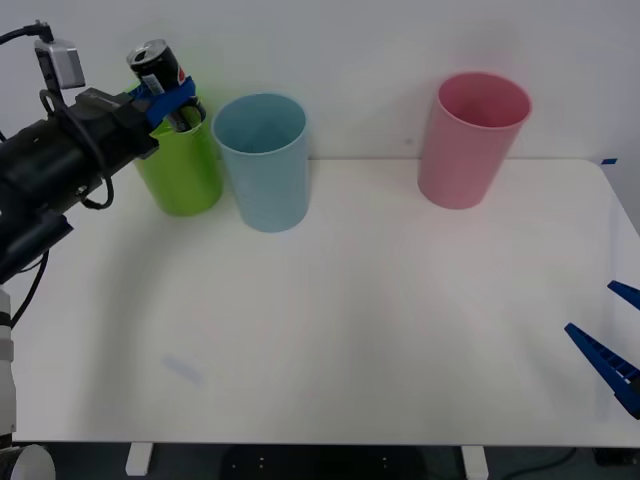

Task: Grasp the object on the table and drop it into the matching bin: aluminum can to the light blue bin, PET bottle to the pink bin.

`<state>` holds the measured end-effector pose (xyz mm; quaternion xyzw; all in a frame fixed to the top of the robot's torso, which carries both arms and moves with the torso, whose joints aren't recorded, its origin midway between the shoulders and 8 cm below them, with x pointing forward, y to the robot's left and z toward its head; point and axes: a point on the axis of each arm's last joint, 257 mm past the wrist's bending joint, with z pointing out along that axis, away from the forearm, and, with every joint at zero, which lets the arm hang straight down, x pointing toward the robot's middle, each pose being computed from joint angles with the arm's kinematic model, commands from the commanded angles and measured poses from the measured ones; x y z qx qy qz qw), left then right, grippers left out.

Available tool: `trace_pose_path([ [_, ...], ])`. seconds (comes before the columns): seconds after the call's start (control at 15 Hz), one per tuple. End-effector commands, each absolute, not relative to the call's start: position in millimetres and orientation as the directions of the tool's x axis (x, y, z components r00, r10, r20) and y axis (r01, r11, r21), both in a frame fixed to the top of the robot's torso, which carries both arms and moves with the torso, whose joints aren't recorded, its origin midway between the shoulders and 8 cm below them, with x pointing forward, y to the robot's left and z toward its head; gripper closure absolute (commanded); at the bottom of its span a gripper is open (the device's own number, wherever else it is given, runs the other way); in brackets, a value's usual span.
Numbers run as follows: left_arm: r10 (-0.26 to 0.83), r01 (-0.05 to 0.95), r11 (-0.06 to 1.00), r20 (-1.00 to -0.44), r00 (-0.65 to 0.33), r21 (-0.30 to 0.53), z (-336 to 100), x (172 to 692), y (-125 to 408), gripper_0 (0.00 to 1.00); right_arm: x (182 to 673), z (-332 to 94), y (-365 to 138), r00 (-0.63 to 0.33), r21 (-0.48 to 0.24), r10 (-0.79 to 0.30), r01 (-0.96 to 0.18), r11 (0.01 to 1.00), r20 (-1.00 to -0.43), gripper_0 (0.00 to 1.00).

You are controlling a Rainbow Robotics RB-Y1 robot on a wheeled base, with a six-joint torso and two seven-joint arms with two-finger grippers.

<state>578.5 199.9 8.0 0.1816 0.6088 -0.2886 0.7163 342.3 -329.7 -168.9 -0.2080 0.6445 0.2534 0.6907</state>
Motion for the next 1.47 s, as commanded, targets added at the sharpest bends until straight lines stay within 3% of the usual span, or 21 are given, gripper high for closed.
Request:
trace_pose_path([
  [0.07, -0.162, 0.628, 0.774, -0.985, 0.065, -0.086, 11, 592, 189, 1.00, 342, -169, -330, 0.041, 0.039, 0.082, -0.618, 0.785, -0.996, 0.00],
  [0.87, -0.043, 0.607, 0.793, -0.999, -0.024, -0.049, 0, 669, 153, 1.00, 342, -169, -330, 0.041, 0.039, 0.082, -0.618, 0.785, -0.996, 0.00],
  [1.47, -0.038, 0.601, 0.798, -0.999, -0.030, -0.049, -4, 692, 118, 0.99, 342, -169, -330, 0.041, 0.039, 0.082, -0.618, 0.785, -0.996, 0.00],
])
